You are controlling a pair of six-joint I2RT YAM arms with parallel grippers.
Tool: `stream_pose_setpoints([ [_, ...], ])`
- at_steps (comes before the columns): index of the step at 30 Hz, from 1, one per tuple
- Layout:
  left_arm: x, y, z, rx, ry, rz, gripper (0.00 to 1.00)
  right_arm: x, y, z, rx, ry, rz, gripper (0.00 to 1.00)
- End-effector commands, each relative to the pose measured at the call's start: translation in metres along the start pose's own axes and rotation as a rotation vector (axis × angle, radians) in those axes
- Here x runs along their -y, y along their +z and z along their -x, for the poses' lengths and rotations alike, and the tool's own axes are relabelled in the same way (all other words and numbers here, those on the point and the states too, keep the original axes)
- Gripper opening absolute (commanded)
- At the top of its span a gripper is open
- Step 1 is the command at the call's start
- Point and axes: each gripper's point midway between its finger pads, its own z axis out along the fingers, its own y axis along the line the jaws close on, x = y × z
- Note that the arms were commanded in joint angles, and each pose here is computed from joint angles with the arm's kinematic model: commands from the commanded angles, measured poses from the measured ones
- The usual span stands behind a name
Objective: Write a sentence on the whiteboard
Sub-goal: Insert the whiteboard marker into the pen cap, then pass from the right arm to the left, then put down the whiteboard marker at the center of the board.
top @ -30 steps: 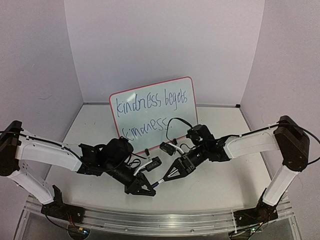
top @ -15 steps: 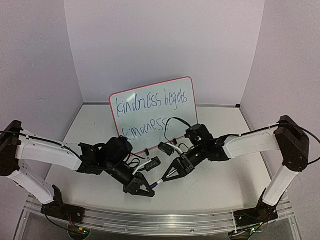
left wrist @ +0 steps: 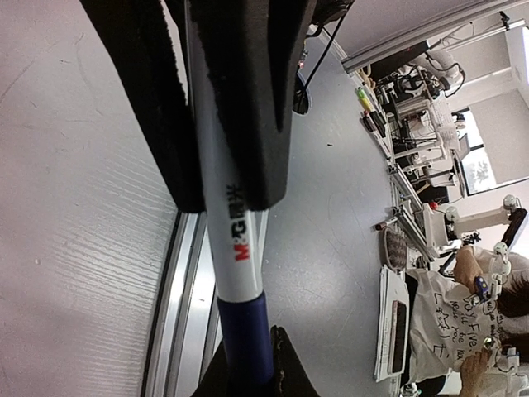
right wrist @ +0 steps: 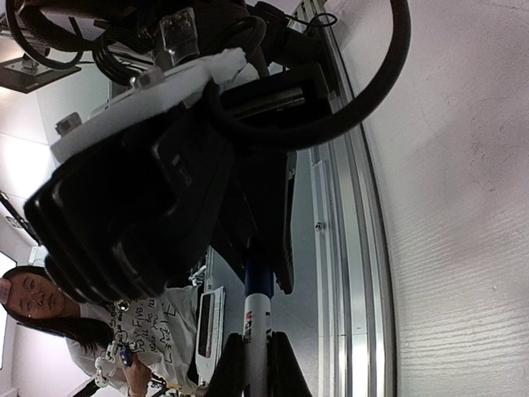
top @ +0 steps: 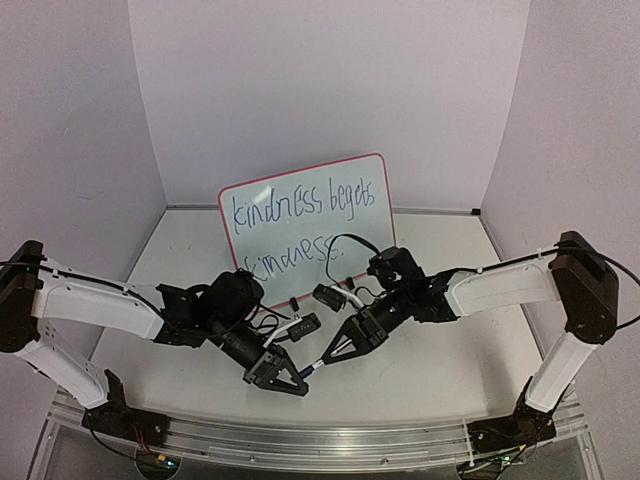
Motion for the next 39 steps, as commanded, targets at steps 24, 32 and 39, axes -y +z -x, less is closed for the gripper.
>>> stream_pose_setpoints([
  [24, -0.084, -0.063, -0.002, 0.185, -0.154, 0.506, 0.0, 0.052, -0.177, 0.062, 0.504, -0.05, -0.727, 0.78],
  [32, -0.128, -0.11, -0.031, 0.326, -0.444, 0.693, 0.0, 0.077, -0.27, 0.044, 0.69, 0.069, -1.034, 0.98],
  [39, -0.147, -0.144, -0.062, 0.393, -0.637, 0.807, 0.0, 0.086, -0.338, 0.017, 0.832, 0.171, -1.234, 0.98],
])
